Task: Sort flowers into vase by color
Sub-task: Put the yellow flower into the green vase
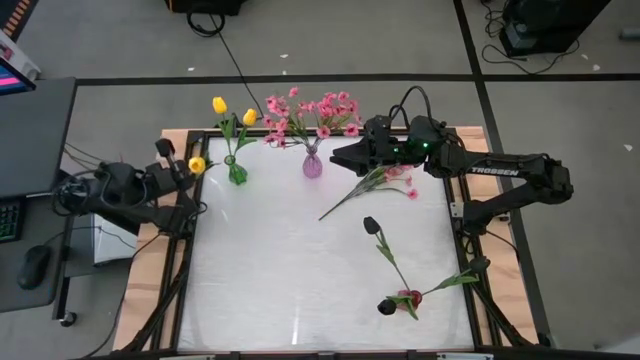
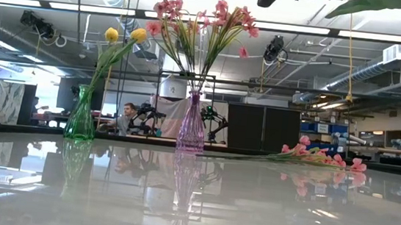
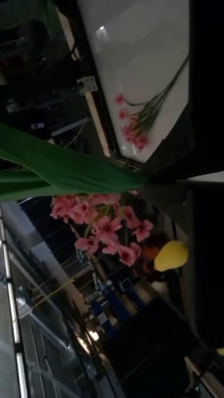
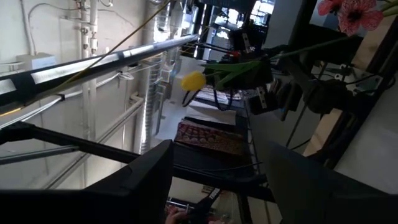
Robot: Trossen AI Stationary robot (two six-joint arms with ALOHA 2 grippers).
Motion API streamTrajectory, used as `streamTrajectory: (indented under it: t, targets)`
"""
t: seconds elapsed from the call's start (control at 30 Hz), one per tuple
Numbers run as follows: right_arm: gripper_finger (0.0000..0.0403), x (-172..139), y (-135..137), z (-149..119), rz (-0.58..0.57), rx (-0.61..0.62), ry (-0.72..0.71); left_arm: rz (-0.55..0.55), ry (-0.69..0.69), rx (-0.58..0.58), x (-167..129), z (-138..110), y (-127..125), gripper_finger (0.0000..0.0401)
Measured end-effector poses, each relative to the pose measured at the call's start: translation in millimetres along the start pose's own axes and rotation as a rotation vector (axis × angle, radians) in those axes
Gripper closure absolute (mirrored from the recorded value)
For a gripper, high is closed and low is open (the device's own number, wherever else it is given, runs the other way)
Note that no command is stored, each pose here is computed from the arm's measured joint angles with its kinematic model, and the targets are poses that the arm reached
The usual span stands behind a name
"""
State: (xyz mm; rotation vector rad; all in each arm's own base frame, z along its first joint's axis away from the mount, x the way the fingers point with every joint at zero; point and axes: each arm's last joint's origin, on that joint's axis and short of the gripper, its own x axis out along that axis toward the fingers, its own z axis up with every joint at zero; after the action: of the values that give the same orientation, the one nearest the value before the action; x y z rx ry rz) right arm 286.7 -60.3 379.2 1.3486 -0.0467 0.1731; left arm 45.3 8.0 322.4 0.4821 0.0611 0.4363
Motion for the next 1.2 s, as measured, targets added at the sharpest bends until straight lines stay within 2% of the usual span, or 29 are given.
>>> streamTrajectory:
  t: [0.2,0.6,1.1,1.2]
  targets:
    - [0.0149,0.0,0.0,0.0,0.0,0.0,0.0,0.034,-0.054,0.019,6.0,-18.7,-15.8,0.039]
    - [0.0149,0.0,0.0,0.0,0.0,0.0,0.0,0.143,0.009,0.084,11.5,-37.2,-23.9,0.039]
    - [0.0149,0.0,0.1,0.0,0.001,0.0,0.0,0.176,-0.048,0.015,5.7,-38.2,-15.1,0.039]
    - [0.0149,0.0,0.1,0.0,0.001,0.0,0.0,0.203,-0.065,-0.006,10.3,-44.9,-18.9,0.039]
